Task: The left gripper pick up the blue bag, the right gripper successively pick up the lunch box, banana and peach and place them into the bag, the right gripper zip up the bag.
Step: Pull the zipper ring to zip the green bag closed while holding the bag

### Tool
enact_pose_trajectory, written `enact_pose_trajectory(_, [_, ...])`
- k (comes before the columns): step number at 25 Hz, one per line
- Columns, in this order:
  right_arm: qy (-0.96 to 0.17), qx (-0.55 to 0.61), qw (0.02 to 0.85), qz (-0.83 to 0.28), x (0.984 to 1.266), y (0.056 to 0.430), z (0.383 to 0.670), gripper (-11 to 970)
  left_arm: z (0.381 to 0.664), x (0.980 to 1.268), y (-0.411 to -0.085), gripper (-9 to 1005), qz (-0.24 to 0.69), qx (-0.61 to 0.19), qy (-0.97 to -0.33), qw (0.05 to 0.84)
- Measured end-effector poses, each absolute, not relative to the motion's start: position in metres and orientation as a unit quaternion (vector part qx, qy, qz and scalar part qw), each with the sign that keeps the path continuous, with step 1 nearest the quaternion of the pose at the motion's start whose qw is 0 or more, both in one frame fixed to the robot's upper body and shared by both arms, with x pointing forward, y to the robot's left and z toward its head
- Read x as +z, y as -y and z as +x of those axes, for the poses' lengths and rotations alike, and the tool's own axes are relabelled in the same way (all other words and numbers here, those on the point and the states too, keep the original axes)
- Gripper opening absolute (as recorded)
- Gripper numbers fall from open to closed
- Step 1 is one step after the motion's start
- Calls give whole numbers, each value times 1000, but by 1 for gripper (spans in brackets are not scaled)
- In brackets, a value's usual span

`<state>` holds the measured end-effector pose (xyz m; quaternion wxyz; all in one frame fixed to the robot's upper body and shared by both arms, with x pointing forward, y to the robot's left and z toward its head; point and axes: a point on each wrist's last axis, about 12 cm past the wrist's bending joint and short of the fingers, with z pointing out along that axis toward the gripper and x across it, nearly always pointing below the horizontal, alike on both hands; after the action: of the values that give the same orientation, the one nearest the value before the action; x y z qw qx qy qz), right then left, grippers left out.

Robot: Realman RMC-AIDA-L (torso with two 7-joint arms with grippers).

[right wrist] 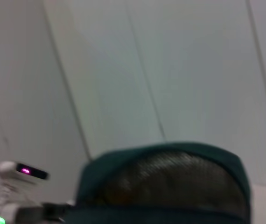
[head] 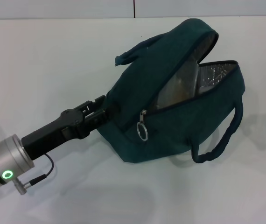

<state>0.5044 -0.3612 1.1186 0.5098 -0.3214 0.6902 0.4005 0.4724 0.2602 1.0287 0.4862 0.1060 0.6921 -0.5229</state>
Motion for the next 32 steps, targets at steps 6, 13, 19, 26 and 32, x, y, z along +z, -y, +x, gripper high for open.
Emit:
enact_pose_trajectory(6, [-714, 382, 492, -320, 1101, 343, 513, 73, 473, 1029, -260, 643, 107, -523, -691, 486])
enact_pose_trajectory(13, [-722, 362, 472, -353, 1091, 307, 536, 76, 473, 1029, -260, 642, 107, -523, -691, 487])
enact_pose_trajectory(19, [-714, 334, 493, -369, 1101, 289, 566, 78, 472, 1028, -259, 642, 106, -525, -692, 484])
enact_pose_trajectory(26, [-708, 291, 517, -383, 1117, 275, 596, 81, 459, 1021, -247, 643, 108, -552, -692, 452])
enact_pose_trajectory(32, [-702, 280, 537, -374, 1124, 273, 605, 83, 443, 1024, -241, 644, 159, -575, -667, 447])
